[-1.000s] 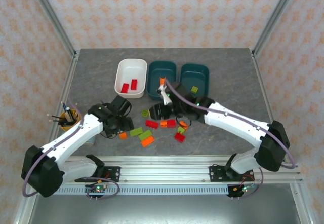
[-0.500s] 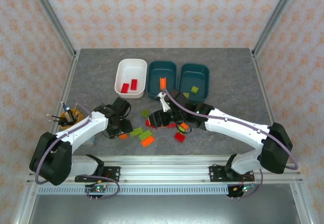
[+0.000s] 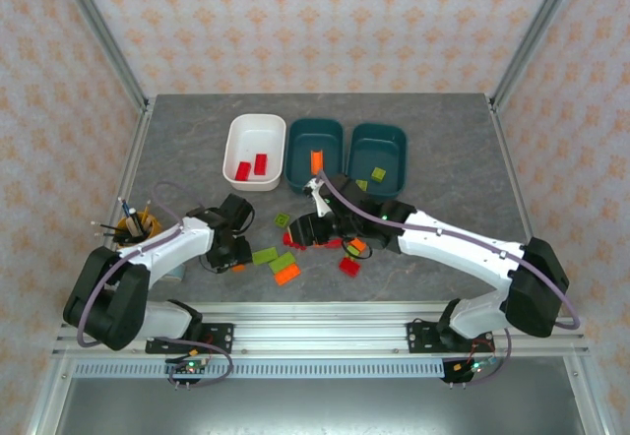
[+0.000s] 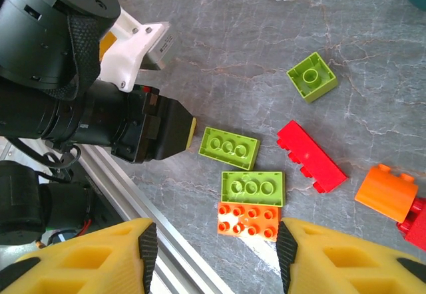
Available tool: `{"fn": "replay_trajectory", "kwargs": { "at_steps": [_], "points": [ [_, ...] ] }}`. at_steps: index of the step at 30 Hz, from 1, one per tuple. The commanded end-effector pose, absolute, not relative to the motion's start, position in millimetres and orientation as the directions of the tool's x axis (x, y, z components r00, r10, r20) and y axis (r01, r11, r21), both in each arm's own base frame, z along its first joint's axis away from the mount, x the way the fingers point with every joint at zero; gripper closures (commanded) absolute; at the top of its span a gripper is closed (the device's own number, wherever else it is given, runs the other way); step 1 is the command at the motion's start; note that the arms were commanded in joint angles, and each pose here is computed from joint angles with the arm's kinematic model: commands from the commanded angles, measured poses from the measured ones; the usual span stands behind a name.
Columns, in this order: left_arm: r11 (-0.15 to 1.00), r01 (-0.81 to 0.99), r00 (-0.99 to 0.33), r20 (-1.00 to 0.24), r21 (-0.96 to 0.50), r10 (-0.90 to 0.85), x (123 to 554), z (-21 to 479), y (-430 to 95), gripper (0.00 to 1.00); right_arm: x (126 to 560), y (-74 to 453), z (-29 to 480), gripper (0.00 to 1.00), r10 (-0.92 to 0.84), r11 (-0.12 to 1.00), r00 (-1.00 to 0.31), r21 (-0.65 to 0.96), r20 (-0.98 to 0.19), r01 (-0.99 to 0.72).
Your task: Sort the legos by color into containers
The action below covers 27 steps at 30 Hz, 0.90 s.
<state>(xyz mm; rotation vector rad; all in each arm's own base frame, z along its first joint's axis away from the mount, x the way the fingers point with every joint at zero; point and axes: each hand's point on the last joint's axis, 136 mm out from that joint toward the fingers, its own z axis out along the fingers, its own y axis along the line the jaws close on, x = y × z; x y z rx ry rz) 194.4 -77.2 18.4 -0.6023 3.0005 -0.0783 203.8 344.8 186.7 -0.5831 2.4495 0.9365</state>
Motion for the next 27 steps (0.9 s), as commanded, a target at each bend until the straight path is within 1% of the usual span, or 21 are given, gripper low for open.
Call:
{"fn": "replay_trajectory", "kwargs": {
  "at_steps": [1, 5, 7, 10, 14, 16, 19, 24, 27],
  "points": [
    [0.924, -0.380, -0.915, -0.126, -0.048, -0.383, 202.8, 33.4, -69.8, 0.71, 214.6, 343.9, 205.6, 0.48, -0.173, 0.698, -0.789, 0.491, -0.590, -0.521],
    [0.930, -0.354, -0.906, -0.211, -0.100, -0.367, 229.5, 86.9, -77.0, 0.71, 234.2, 321.0, 233.5, 0.48, -0.077, 0.766, -0.729, 0.427, -0.680, -0.480],
    [0.935, -0.330, -0.908, -0.228, -0.127, -0.352, 248.8, 111.3, -87.3, 0.71, 248.8, 301.4, 246.3, 0.47, 0.002, 0.817, -0.695, 0.401, -0.719, -0.413],
    [0.943, -0.291, -0.910, -0.259, -0.160, -0.324, 281.5, 138.7, -107.0, 0.71, 268.6, 278.0, 261.4, 0.47, 0.120, 0.844, -0.671, 0.431, -0.732, -0.320],
    [0.956, -0.235, -0.913, -0.299, -0.173, -0.279, 327.8, 160.5, -137.8, 0.71, 290.3, 256.0, 273.9, 0.47, 0.230, 0.847, -0.651, 0.479, -0.723, -0.232],
    [0.965, -0.201, -0.918, -0.312, -0.167, -0.245, 351.6, 165.4, -156.7, 0.71, 300.4, 247.1, 275.4, 0.47, 0.266, 0.850, -0.652, 0.492, -0.710, -0.190],
    [0.981, -0.152, -0.928, -0.325, -0.116, -0.182, 381.3, 161.6, -180.7, 0.71, 314.4, 232.0, 272.3, 0.47, 0.322, 0.855, -0.656, 0.508, -0.682, -0.108],
    [0.990, -0.144, -0.946, -0.294, -0.001, -0.138, 420.1, 126.8, -196.3, 0.73, 328.3, 217.7, 266.9, 0.47, 0.416, 0.817, -0.669, 0.576, -0.616, -0.022],
    [0.989, -0.143, -0.950, -0.283, 0.025, -0.130, 436.3, 111.3, -202.9, 0.73, 329.5, 212.9, 265.7, 0.47, 0.433, 0.809, -0.672, 0.587, -0.600, -0.004]
  ]
}}
